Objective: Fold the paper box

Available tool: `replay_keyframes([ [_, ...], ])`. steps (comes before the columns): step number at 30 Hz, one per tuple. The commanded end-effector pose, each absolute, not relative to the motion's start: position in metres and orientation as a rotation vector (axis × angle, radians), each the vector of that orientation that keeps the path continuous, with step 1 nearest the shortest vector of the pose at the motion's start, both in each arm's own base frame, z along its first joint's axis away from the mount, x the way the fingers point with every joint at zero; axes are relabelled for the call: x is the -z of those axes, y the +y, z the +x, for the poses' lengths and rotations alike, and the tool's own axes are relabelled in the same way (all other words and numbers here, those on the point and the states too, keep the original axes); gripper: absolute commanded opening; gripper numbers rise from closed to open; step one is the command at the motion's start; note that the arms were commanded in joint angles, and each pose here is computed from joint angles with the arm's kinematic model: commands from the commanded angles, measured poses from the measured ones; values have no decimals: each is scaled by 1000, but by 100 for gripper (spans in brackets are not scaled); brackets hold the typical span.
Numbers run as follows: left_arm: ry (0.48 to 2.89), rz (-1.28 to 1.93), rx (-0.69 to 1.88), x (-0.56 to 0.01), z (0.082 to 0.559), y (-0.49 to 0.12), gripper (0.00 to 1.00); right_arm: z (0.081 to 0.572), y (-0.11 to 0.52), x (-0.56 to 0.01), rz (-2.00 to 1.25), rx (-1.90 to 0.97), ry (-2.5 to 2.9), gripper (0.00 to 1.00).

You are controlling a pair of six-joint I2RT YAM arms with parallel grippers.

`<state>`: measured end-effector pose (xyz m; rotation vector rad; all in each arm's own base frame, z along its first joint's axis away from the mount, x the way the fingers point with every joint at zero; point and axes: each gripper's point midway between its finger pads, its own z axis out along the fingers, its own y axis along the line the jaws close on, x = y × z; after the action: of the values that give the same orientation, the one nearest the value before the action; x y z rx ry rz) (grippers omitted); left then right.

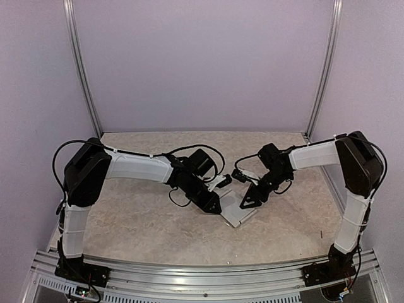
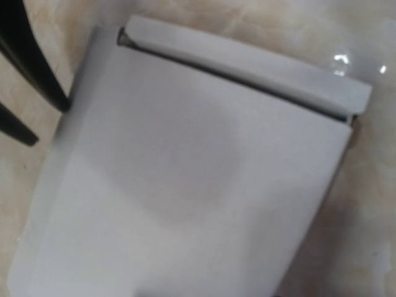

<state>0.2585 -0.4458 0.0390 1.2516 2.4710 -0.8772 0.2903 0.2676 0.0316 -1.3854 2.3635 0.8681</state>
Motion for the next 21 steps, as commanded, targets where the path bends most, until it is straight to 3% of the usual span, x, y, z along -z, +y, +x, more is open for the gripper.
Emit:
replay_keyframes([
  [1, 2486, 1258, 853, -25, 261, -452, 17, 277, 248, 9, -1415, -798, 2513, 46],
  [21, 2448, 1202, 806, -15, 273, -461, 15, 267, 244, 26, -1427, -829, 2574, 45],
])
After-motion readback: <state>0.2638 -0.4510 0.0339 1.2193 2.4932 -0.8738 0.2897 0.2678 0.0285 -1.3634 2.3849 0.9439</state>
